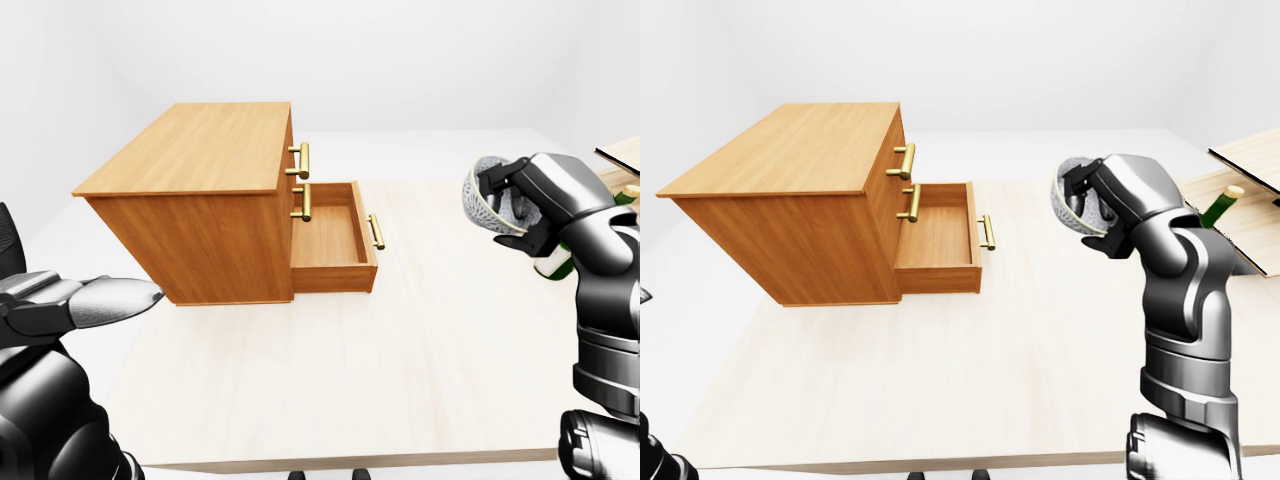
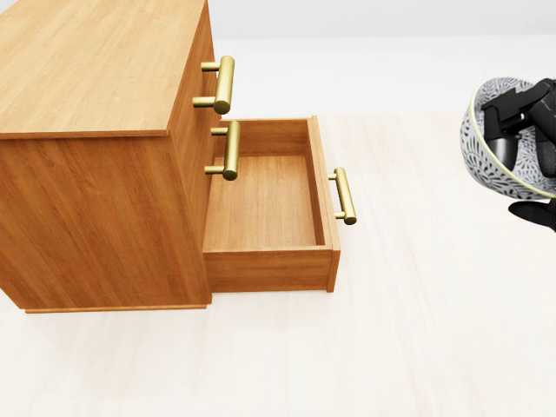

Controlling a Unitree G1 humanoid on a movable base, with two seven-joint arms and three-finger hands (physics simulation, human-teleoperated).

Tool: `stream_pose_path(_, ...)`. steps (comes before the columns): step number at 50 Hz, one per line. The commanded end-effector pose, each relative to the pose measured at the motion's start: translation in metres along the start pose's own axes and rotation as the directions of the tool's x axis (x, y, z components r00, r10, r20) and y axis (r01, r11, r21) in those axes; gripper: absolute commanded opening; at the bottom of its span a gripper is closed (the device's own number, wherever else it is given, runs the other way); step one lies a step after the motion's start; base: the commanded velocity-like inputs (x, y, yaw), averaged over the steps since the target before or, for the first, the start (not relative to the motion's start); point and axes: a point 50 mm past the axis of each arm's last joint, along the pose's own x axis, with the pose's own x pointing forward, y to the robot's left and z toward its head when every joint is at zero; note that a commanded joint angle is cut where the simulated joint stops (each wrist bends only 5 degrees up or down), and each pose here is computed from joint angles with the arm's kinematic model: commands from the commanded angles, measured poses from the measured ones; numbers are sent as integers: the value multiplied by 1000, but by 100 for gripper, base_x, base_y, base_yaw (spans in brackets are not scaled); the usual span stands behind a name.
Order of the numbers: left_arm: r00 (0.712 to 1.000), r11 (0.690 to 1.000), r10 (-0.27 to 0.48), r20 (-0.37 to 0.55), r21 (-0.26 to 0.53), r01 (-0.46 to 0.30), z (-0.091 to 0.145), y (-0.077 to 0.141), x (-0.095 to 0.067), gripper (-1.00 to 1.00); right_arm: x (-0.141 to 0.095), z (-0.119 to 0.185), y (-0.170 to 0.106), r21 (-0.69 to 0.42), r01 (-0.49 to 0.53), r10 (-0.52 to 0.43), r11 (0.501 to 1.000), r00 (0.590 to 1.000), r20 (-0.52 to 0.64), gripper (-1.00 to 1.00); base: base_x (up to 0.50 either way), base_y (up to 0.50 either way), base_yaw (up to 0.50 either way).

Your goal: Put the bowl on top of the cabinet.

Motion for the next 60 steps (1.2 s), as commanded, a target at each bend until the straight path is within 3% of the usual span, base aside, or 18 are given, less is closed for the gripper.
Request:
stream_pose_path(1, 1000, 1000, 2, 6, -2, -2, 1, 0, 1, 100, 20, 25, -29, -68, 22, -17, 997, 997, 73, -100, 0, 0, 0)
stream_pose_path(35, 1000, 1000, 23, 12, -22, -23, 3, 5, 4, 100, 95, 120, -68, -68, -10, 27, 998, 968, 251, -100, 0, 0, 0)
stream_pose_path(60, 999, 999, 32, 19, -40, -31, 5, 6, 5, 100, 121, 181, -67, -31, -46, 54, 998, 946, 318, -100, 0, 0, 0)
